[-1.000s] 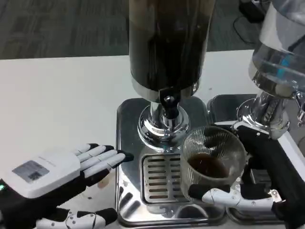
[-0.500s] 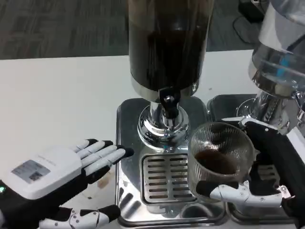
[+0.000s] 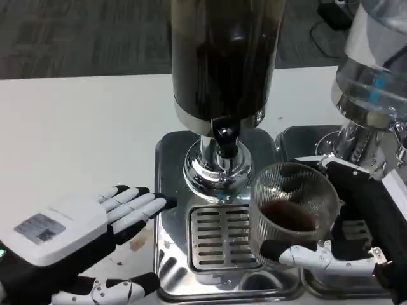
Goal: Grasp the cup under the faucet to collect the drink, then remove the cup.
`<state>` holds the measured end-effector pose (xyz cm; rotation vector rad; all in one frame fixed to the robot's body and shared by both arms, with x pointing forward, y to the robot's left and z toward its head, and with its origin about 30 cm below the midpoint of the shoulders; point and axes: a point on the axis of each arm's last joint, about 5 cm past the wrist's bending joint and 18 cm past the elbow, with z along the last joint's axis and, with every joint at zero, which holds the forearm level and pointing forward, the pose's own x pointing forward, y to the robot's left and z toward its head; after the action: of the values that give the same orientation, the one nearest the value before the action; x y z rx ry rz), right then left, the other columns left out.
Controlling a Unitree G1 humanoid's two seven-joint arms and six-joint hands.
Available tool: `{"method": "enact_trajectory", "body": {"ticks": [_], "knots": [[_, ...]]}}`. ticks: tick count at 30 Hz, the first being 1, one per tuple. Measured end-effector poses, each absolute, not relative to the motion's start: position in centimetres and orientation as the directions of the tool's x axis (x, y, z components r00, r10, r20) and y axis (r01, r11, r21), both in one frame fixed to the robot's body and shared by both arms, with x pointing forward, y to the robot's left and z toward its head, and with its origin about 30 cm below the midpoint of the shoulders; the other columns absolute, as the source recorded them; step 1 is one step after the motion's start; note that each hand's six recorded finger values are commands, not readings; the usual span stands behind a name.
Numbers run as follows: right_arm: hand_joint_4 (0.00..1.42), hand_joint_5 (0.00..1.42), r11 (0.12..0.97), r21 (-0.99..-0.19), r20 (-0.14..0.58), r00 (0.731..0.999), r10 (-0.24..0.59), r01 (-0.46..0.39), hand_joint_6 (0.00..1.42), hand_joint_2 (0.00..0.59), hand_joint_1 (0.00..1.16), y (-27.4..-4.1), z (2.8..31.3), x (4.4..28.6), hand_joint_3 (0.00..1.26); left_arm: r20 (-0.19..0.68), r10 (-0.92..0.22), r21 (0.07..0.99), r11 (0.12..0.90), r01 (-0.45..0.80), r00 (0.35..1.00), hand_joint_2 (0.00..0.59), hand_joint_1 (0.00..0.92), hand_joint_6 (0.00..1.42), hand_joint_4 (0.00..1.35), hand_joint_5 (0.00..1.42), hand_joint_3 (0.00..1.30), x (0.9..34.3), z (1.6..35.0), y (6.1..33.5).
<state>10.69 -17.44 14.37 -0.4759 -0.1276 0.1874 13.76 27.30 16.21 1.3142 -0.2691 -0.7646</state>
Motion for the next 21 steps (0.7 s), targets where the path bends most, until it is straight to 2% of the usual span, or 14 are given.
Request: {"method": "enact_trajectory", "body": {"ticks": [21], "knots": [[0.67,0.92,0.875,-0.457,0.075,0.974,0.215,-0.158,1.32,0.137,0.96,-17.16,14.27,10.63,0.49,-0.232,-0.62,0.929,0.087,0.359,0.749,0.262,0.0,0.0,0.0,0.0,0.0,13.36,15.8,27.33]]}}
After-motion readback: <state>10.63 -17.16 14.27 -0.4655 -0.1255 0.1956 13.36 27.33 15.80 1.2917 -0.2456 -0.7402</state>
